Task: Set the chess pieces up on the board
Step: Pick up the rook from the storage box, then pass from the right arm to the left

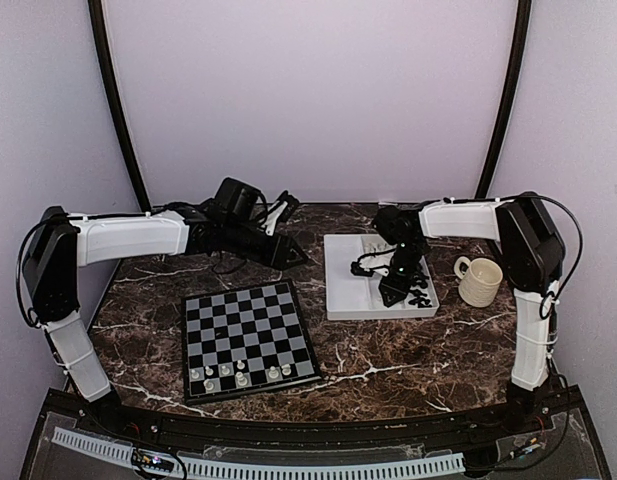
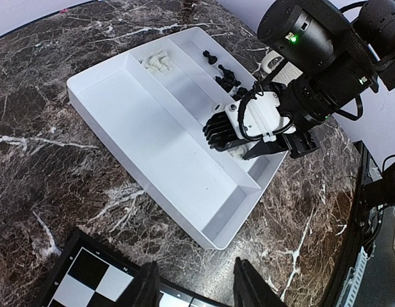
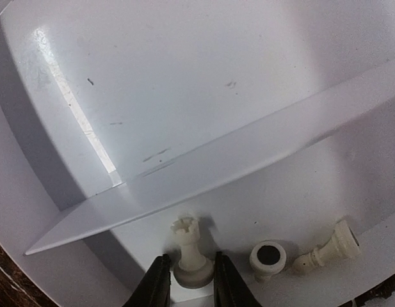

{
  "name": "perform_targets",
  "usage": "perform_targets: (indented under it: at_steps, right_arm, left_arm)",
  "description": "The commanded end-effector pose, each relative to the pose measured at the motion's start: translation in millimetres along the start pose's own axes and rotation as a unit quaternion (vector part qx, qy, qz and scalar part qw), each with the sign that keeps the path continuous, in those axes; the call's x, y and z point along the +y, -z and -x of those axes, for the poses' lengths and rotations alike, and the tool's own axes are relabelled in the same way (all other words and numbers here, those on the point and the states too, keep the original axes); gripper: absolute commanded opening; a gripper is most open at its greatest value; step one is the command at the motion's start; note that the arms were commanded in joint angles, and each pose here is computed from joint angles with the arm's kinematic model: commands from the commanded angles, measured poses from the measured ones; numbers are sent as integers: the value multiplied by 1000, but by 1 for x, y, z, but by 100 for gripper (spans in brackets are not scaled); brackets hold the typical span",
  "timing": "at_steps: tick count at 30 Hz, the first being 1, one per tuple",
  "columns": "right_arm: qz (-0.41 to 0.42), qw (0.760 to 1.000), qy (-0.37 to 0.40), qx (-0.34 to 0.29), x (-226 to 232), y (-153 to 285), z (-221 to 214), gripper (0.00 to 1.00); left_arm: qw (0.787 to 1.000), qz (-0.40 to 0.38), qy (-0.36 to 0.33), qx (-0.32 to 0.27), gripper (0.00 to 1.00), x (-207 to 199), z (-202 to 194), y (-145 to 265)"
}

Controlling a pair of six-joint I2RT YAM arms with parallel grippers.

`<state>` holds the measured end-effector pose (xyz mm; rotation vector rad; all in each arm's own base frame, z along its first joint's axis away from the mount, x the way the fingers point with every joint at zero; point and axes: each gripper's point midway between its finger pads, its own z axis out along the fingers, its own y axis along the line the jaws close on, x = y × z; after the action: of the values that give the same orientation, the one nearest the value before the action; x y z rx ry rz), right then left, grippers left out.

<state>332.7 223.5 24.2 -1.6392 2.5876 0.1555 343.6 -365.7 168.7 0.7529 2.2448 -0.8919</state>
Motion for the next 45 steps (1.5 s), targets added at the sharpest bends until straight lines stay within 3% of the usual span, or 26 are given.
perform_targets:
  at_steps: [1,8,13,17,21,36,45]
  right_arm:
    - [-3,1000,-4,3,4,1,-2,21]
    - [-24,998,-3,-53,0,42,16,12]
    - [-10,988,13,-151,10,95,49,10]
    - [15,967,37,-253,26,138,80,10]
    - [33,953,44,-299,32,165,99,10]
    - [69,944,84,-313,61,178,120,12]
    - [64,943,85,-315,62,181,120,12]
  left_arm:
    - [1000,-12,-9,-22,42,-13,11,16]
    - [999,-26,-12,-36,42,-19,21,16]
    - [996,-61,11,-56,41,-30,40,8]
    - [988,-121,37,-87,41,-47,63,2]
    - [973,-193,62,-108,42,-68,81,0]
    - [944,-288,130,-99,41,-90,87,-16]
    - [941,-295,136,-93,22,-91,85,-19]
